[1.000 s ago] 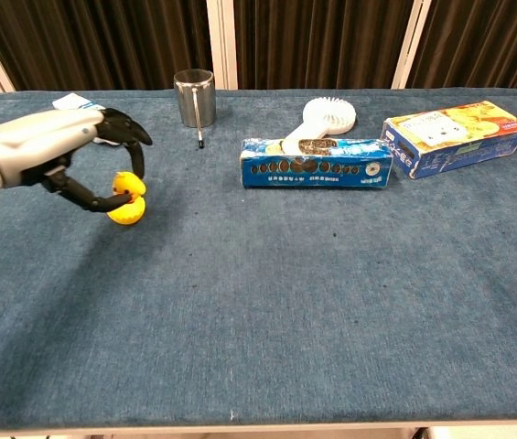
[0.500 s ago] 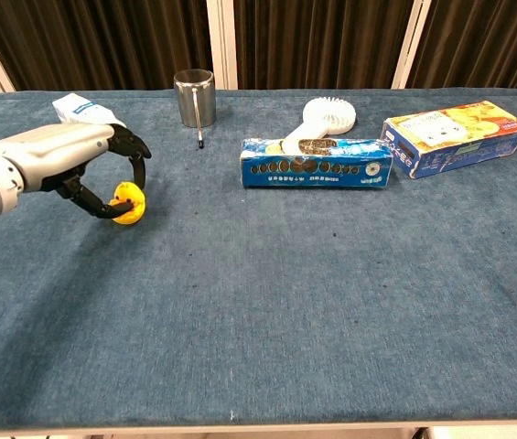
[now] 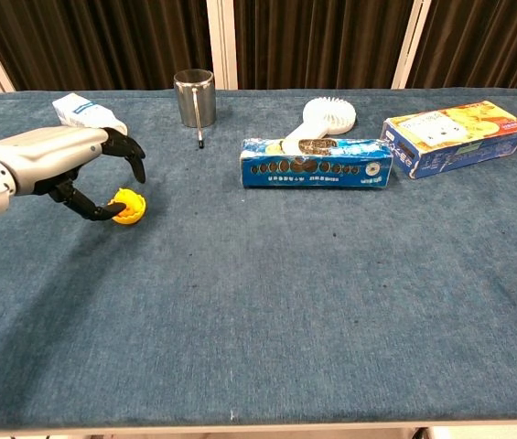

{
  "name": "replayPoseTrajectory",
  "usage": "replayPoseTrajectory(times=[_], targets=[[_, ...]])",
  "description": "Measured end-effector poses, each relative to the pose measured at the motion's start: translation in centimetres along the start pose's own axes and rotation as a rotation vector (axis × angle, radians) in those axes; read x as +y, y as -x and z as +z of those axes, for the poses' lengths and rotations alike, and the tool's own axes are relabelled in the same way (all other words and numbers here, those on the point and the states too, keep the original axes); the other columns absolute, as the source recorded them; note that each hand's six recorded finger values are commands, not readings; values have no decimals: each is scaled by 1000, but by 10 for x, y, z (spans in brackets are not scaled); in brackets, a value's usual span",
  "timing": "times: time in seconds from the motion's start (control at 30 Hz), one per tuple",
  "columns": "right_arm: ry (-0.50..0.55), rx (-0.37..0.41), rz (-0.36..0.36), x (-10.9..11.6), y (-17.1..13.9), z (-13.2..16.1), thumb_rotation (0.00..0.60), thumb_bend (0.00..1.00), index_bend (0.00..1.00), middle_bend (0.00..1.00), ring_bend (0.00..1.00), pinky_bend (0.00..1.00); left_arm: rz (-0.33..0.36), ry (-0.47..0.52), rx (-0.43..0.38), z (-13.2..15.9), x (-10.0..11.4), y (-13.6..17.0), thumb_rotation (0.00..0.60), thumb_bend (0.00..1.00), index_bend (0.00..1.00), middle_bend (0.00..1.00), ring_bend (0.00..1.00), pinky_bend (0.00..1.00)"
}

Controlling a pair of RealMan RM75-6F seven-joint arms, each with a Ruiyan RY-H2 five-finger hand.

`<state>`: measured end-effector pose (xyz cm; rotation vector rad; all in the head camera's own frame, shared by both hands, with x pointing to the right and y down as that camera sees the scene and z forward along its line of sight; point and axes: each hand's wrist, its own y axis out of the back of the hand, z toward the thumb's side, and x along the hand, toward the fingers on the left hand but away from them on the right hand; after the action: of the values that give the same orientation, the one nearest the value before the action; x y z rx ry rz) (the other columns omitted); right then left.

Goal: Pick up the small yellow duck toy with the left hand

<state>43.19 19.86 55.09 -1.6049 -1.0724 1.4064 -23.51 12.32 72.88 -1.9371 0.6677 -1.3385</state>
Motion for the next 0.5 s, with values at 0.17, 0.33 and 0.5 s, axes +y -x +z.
replayPoseTrajectory(times=[0.17, 0.33, 0.5], targets=[[0, 3, -4, 2, 0, 0, 600, 147, 0, 36, 0, 60, 49, 20, 17, -7, 14, 9, 600, 370, 274, 109, 0, 1], [7, -3, -3, 1, -1, -3, 600, 147, 0, 36, 0, 60, 134, 69, 73, -36, 37, 31, 600, 363, 259, 109, 0, 1], [11, 0, 0, -1, -1, -4, 600, 147, 0, 37, 0, 60, 214, 113, 146, -79, 54, 71, 600, 338, 232, 109, 0, 2]])
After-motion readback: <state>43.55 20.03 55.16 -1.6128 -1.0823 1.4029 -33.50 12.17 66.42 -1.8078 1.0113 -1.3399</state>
